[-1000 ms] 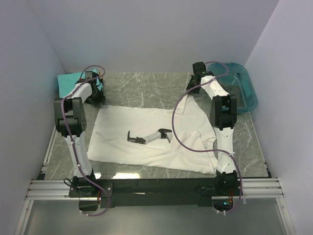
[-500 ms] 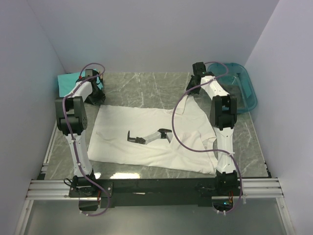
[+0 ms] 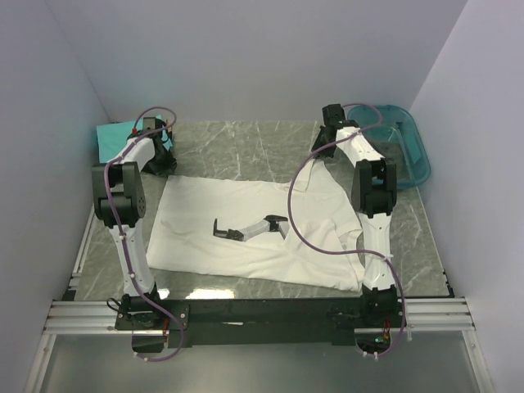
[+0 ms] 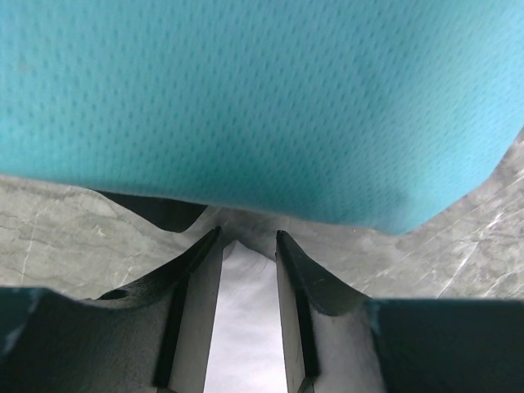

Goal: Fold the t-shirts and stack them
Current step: Fold the tshirt

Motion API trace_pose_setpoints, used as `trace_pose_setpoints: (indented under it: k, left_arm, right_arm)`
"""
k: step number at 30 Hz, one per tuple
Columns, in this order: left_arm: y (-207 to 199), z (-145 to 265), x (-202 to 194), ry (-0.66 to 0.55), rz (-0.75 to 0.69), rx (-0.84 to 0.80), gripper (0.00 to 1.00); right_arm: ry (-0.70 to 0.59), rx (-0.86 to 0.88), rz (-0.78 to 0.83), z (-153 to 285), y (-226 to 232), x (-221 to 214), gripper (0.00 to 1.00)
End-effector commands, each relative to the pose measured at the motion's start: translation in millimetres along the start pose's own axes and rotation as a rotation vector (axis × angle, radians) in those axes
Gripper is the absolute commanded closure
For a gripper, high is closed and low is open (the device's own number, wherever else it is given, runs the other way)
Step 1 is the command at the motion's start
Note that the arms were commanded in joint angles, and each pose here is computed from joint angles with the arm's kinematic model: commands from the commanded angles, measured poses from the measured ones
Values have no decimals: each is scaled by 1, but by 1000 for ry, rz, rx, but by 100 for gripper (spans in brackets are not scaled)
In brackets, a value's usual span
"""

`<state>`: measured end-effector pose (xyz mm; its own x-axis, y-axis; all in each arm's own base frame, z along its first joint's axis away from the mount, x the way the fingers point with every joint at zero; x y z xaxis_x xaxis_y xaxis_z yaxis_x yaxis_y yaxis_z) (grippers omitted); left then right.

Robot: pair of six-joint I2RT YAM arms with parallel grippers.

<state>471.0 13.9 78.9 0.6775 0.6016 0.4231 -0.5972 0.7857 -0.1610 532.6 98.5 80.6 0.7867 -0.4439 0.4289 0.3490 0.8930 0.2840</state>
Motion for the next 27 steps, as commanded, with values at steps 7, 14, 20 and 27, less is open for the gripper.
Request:
trace_pose_setpoints:
  k: [7,14,20,27]
  left_arm:
    - [-1,-1,-18,60,-31,17,66]
    - [2,-7,-23,81,-51,43,80]
    - [3,-7,-27,100,-60,29,95]
    - [-9,6,-17,80,-51,-41,100]
  right_arm:
    - [-69,36,7,32,12,16,100]
    - [-74,31,8,34,10,15,100]
    - [-75,38,3,37,11,15,100]
    - [-125,51,15,58,17,31,100]
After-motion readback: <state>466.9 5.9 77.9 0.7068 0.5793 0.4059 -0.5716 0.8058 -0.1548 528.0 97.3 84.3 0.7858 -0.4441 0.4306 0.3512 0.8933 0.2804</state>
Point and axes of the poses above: each gripper's point midway between its finger pads, its own z axis back along the fingers, its own y axis along the line the jaws close on, x = y × z, the point moved 6 cm from there along z, back along the fingers, and after that the axes turned 1 degree about -z, right-handed, at the moved point
